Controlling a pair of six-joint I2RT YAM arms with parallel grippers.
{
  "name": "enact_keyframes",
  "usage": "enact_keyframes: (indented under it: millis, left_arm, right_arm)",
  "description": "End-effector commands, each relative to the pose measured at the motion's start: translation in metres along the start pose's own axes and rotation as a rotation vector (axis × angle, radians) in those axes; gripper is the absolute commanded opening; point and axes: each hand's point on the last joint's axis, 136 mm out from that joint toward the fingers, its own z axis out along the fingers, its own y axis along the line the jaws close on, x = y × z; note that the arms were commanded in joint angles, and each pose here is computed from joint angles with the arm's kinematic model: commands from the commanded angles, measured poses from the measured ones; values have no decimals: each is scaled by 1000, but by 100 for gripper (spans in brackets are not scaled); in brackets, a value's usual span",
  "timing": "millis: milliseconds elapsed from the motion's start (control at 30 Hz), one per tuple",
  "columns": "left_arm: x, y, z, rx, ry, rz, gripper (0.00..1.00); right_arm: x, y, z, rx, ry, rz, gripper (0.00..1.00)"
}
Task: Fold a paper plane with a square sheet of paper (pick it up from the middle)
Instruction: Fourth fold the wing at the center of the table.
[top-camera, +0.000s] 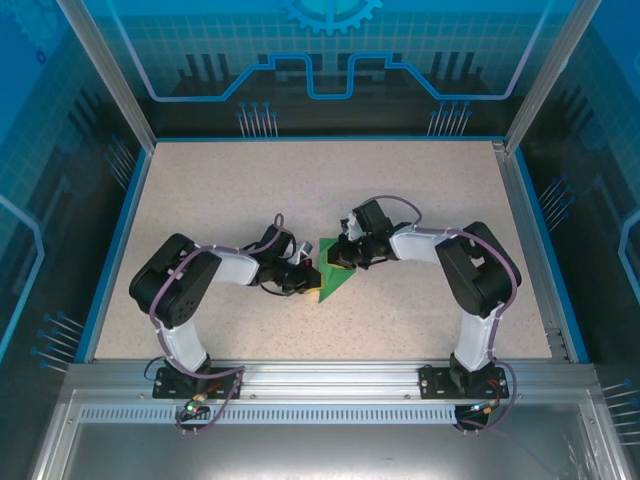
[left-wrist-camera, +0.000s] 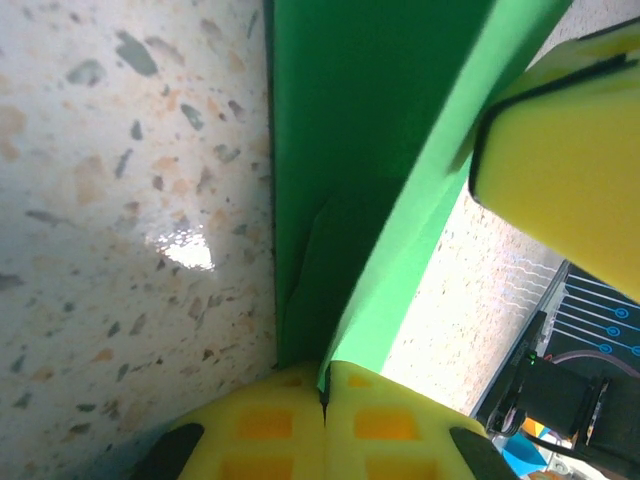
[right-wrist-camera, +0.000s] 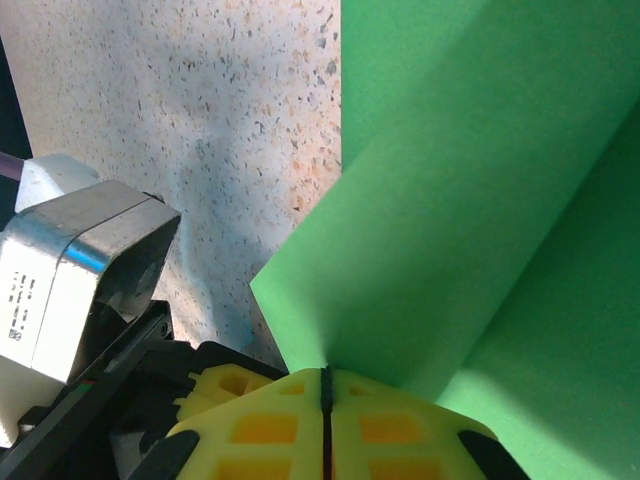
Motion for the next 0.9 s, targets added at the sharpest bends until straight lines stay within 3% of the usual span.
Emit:
enact_keyframes:
  millis: [0,300,867]
  left_arm:
    - [3,9,3,-25,30,-18,3]
    - [1,7,3,-22,29,-14,3]
    - [5,9,4,-28,48,-12,4]
  right_arm:
    - [-6,14,-14,-21,-25,-30,9]
    - [15,47,-9,-99,32,-118,10]
    - [-5,-1,7,69,-8,-64,9]
